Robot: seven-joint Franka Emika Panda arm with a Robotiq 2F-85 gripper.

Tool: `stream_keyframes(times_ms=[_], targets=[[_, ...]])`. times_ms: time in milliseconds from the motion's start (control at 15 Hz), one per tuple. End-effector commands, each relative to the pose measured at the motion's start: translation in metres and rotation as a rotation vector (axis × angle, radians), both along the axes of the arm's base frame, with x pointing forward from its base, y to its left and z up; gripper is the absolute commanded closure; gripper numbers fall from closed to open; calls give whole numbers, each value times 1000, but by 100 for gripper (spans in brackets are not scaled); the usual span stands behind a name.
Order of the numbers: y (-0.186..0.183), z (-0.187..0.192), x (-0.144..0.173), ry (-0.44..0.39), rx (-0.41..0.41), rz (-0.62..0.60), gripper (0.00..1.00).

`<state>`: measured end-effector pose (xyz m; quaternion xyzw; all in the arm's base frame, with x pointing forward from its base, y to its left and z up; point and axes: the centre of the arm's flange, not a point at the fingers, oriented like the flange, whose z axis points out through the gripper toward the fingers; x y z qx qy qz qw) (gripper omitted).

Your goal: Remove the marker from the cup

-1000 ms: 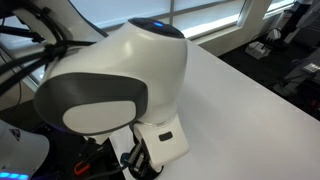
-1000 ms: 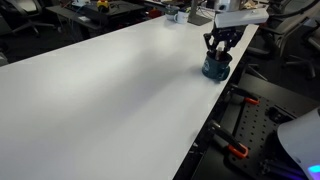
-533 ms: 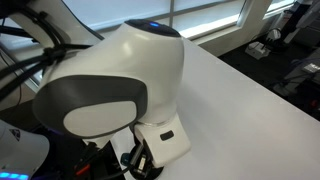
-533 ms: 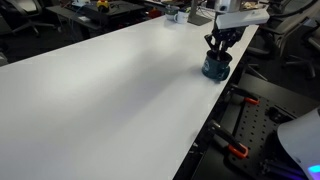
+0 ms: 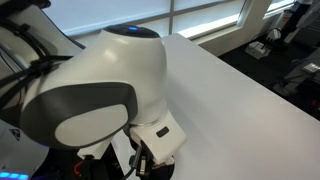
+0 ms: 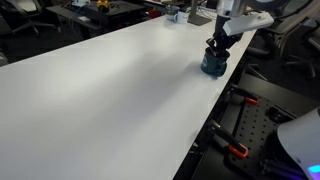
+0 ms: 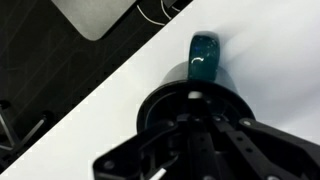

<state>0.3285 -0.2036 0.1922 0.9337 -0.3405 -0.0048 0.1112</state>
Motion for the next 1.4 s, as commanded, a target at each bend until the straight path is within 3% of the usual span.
stream_keyframes(times_ms=[0, 333, 533, 1133, 1267, 1333], targets=[[4, 0, -9, -7, 8, 62, 68], [3, 4, -8, -17, 19, 102, 29], [0, 4, -4, -52, 23, 149, 14], [-1, 0, -9, -119, 37, 295, 86], [-2, -1, -9, -115, 45, 329, 99], [-2, -1, -9, -119, 46, 348, 98]])
